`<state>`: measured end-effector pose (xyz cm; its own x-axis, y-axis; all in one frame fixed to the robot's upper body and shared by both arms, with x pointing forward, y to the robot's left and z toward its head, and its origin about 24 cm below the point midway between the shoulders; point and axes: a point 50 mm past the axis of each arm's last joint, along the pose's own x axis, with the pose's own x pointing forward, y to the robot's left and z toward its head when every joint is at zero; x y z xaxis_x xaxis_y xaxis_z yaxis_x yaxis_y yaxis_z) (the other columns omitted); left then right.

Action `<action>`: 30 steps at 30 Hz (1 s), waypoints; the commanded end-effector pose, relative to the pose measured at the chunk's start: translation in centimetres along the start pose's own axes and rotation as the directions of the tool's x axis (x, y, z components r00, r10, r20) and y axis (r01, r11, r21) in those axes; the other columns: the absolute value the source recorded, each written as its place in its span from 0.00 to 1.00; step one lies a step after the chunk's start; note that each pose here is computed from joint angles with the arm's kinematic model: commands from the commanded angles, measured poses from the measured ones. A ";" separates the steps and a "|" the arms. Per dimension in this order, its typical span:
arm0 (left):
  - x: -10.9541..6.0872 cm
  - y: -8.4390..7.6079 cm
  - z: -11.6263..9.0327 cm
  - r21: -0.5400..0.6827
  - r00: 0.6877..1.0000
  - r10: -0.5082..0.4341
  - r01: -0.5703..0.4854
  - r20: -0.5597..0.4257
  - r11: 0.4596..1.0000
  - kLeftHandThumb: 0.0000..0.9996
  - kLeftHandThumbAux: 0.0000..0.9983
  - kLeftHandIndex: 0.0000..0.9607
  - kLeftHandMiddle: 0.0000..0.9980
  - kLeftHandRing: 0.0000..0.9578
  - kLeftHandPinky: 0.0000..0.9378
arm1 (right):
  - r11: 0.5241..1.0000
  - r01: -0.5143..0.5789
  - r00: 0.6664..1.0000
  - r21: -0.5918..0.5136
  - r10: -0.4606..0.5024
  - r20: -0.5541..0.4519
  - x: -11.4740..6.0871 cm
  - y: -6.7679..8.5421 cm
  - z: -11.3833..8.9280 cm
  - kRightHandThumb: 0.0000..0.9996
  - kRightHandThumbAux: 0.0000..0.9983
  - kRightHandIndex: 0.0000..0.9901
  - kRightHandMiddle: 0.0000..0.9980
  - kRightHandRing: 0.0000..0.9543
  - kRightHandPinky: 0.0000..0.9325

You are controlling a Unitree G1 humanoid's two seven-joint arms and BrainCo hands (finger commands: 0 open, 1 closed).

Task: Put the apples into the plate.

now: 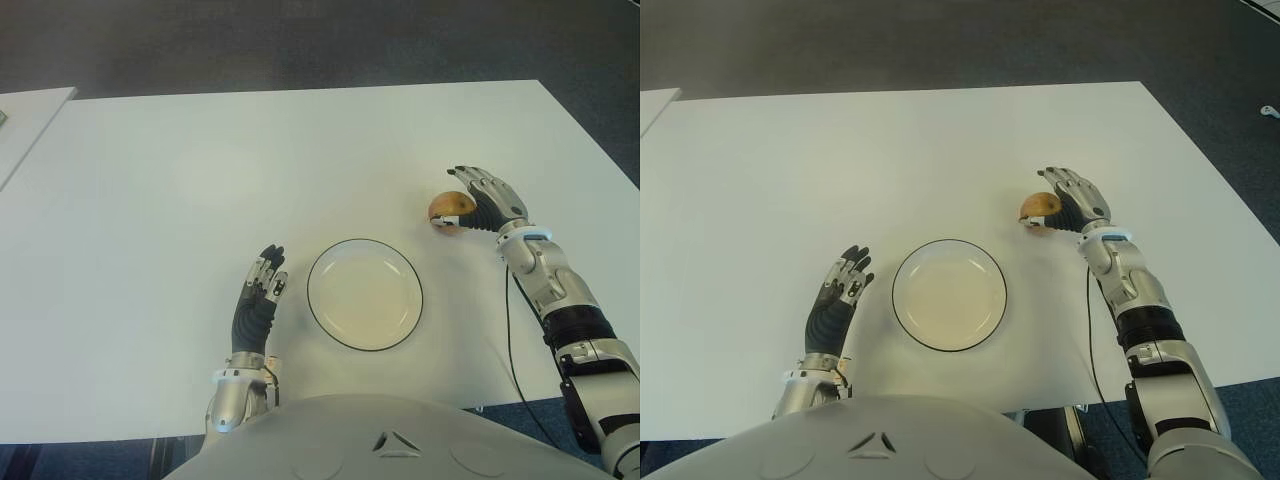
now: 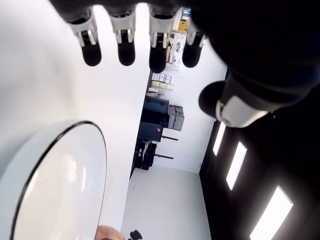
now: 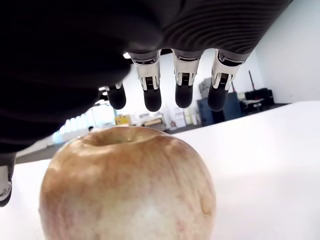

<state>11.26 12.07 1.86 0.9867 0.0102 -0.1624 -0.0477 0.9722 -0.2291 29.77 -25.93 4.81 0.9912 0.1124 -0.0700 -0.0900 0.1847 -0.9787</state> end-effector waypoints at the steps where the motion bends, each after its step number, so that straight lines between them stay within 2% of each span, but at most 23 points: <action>1: 0.0 -0.6 0.0 -0.025 1.000 0.000 0.000 -0.007 1.000 0.24 0.52 0.13 0.12 0.09 0.12 | 1.000 -0.007 1.000 0.015 0.007 -0.029 0.3 0.3 -0.6 0.32 0.46 0.03 0.06 0.04 0.05; 10: 0.0 -0.6 0.0 -0.026 1.000 -0.007 0.007 -0.004 1.000 0.24 0.52 0.13 0.12 0.09 0.12 | 0.999 -0.022 0.998 0.027 0.023 -0.053 0.5 1.0 -1.0 0.28 0.49 0.02 0.04 0.03 0.02; 20: 0.0 -0.5 0.0 -0.019 1.000 -0.014 0.014 -0.005 1.000 0.22 0.53 0.11 0.11 0.08 0.10 | 1.000 -0.026 0.999 0.004 0.026 -0.043 0.5 1.6 -0.7 0.31 0.47 0.04 0.07 0.04 0.06; 27: 0.0 -0.5 0.0 -0.022 1.000 -0.009 0.009 -0.005 1.000 0.23 0.53 0.11 0.11 0.09 0.12 | 0.999 -0.051 0.997 -0.001 0.051 -0.058 0.4 2.2 -0.7 0.29 0.46 0.04 0.06 0.04 0.05; 30: 0.0 -0.6 0.0 -0.029 1.000 -0.006 0.006 -0.002 1.000 0.24 0.53 0.11 0.12 0.10 0.13 | 0.998 -0.061 0.996 -0.011 0.060 -0.060 0.3 2.6 -0.7 0.31 0.45 0.04 0.08 0.06 0.08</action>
<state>11.25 12.07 1.82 0.9858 0.0092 -0.1674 -0.0481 0.9721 -0.2295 30.14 -26.22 2.88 0.9909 0.0725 -0.1132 -0.1243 0.1730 -0.9771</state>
